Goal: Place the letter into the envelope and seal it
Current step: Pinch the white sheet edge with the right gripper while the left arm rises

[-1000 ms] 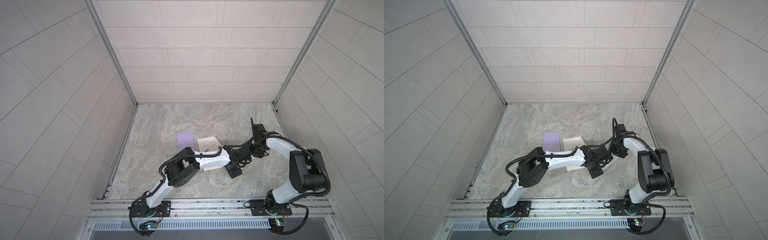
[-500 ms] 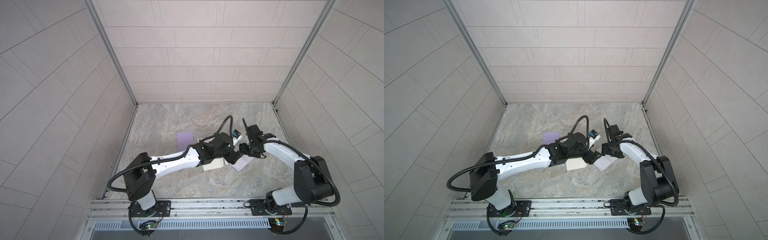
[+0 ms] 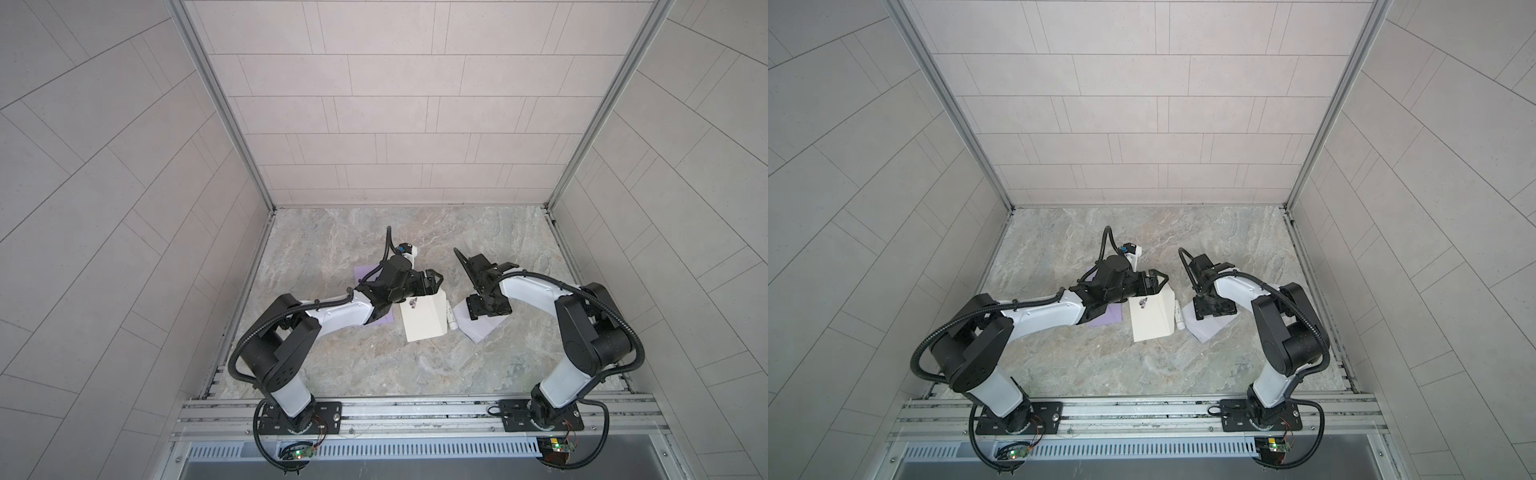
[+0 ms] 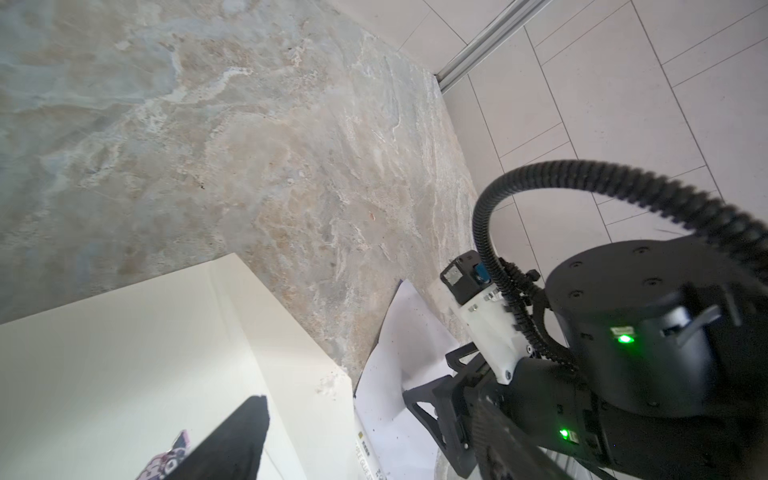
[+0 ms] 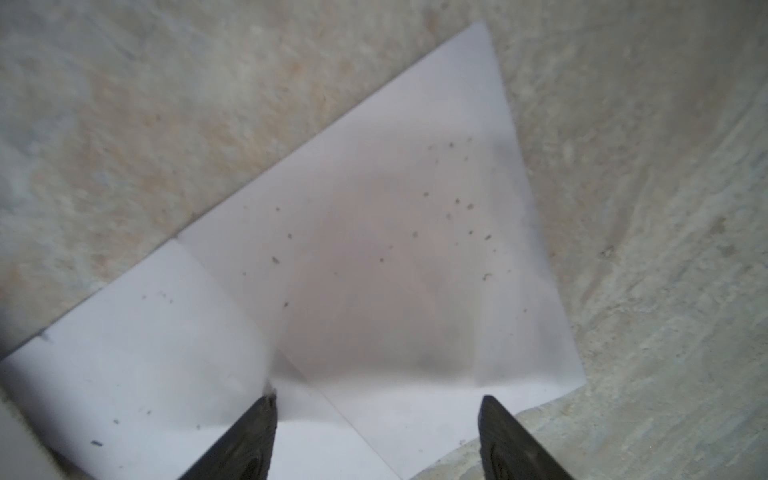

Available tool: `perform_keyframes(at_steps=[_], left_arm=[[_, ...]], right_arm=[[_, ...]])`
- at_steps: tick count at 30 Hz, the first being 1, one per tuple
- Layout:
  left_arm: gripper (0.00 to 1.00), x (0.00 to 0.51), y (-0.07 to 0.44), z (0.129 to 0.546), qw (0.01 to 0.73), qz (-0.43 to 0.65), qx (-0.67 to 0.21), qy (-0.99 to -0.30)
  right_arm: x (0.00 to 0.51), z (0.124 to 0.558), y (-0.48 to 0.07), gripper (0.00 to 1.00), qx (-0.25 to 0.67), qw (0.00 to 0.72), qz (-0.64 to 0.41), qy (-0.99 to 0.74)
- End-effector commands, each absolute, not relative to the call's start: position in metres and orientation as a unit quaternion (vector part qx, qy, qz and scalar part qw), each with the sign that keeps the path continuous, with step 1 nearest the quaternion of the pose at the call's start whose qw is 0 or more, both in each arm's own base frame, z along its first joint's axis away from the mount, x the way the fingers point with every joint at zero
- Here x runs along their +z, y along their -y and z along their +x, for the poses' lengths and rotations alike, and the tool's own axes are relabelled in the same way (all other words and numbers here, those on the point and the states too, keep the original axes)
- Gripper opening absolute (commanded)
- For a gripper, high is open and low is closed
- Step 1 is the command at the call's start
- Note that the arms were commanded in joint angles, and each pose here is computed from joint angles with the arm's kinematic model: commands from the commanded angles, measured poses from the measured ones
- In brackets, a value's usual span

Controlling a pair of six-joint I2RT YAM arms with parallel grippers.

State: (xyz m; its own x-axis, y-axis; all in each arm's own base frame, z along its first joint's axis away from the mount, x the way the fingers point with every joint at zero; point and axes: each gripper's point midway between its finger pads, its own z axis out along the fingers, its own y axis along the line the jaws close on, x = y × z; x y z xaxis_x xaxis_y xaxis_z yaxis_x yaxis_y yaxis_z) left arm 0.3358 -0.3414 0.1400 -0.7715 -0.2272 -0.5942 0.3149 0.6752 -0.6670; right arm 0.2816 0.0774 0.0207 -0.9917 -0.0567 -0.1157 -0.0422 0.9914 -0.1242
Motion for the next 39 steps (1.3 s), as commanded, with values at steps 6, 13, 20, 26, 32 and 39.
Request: perform_keyframes(at_steps=[6, 13, 20, 26, 32, 39], left_arm=[[0.84, 0.168, 0.345, 0.339, 0.361, 0.034, -0.413, -0.835], [0.83, 0.163, 0.351, 0.333, 0.35, 0.05, -0.402, -0.845], [0.84, 0.164, 0.364, 0.324, 0.351, 0.099, -0.383, -0.849], [0.86, 0.161, 0.367, 0.324, 0.35, 0.106, -0.371, -0.854], [0.86, 0.159, 0.367, 0.324, 0.349, 0.107, -0.368, -0.855], [0.87, 0.157, 0.369, 0.322, 0.348, 0.111, -0.364, -0.857]], right_arm=[[0.002, 0.253, -0.096, 0.67, -0.012, 0.011, -0.034, -0.999], [-0.011, 0.243, -0.121, 0.57, 0.07, -0.002, -0.005, -0.998], [-0.007, 0.24, -0.126, 0.71, 0.087, -0.005, 0.012, -0.996], [0.023, 0.242, -0.104, 0.75, 0.03, 0.039, -0.001, -0.999], [0.032, 0.236, -0.094, 0.77, 0.013, 0.05, -0.008, -0.999], [0.012, 0.23, -0.094, 0.77, 0.001, 0.03, -0.013, -0.999]])
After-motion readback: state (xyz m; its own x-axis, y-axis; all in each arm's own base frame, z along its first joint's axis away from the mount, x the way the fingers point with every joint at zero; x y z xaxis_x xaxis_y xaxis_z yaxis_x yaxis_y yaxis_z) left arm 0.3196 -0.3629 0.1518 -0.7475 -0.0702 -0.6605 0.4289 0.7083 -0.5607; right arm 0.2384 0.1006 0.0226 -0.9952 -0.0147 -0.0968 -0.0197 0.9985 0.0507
